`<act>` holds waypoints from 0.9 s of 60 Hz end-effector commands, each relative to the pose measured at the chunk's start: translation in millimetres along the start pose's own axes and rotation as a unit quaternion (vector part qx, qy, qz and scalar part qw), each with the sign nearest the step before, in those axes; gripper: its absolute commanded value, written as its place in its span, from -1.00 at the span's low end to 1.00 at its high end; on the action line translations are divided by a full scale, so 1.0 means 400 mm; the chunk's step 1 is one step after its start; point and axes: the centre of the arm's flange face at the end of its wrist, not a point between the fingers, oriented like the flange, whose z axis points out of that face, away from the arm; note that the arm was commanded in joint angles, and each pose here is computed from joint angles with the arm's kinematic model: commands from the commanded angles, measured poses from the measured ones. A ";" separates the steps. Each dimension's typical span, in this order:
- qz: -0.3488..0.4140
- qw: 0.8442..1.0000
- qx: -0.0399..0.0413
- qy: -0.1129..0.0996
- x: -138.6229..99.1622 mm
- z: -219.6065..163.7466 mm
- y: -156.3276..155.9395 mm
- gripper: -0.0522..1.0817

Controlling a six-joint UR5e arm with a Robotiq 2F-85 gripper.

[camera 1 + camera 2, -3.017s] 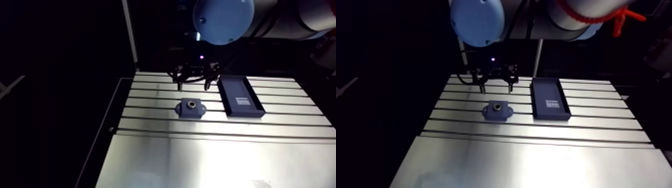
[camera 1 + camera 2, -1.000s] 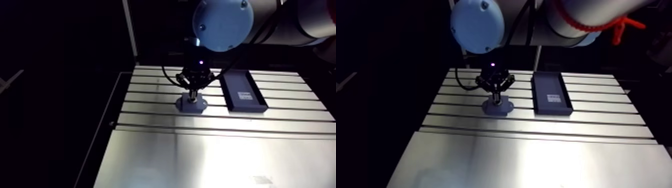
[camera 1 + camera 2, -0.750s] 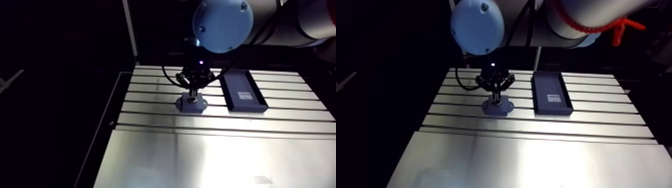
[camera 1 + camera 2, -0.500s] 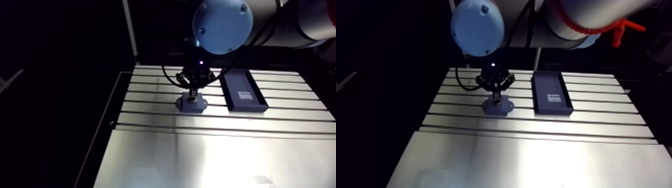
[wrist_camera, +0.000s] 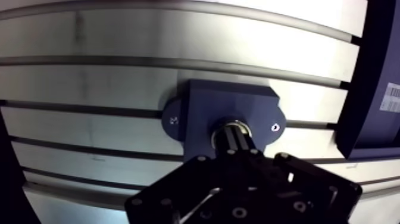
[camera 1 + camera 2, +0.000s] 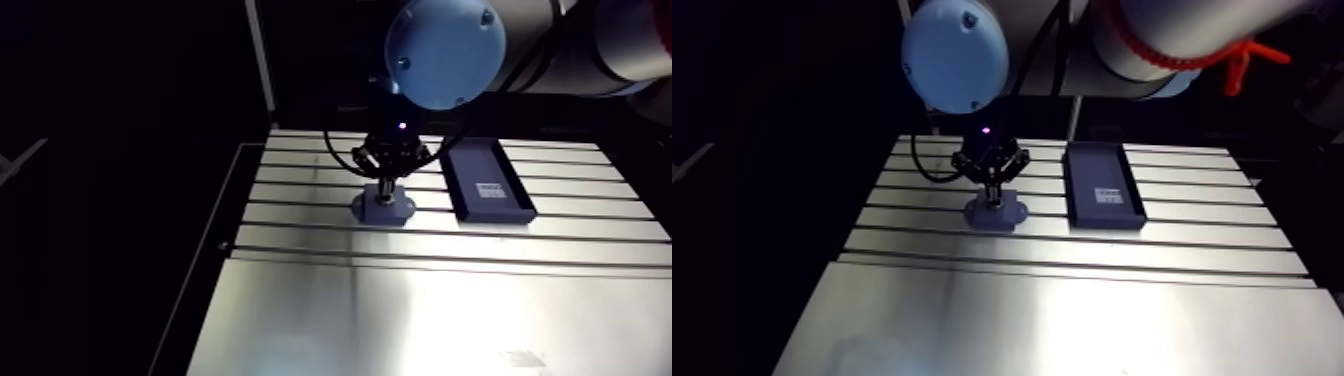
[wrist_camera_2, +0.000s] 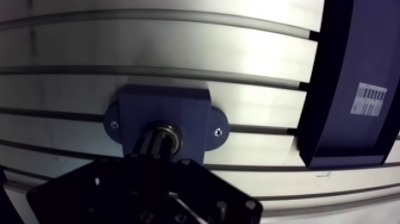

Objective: Pick up the bearing and press it into the housing until flush.

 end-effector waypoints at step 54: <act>-0.001 1.000 -0.002 -0.003 -0.006 0.008 0.000 0.99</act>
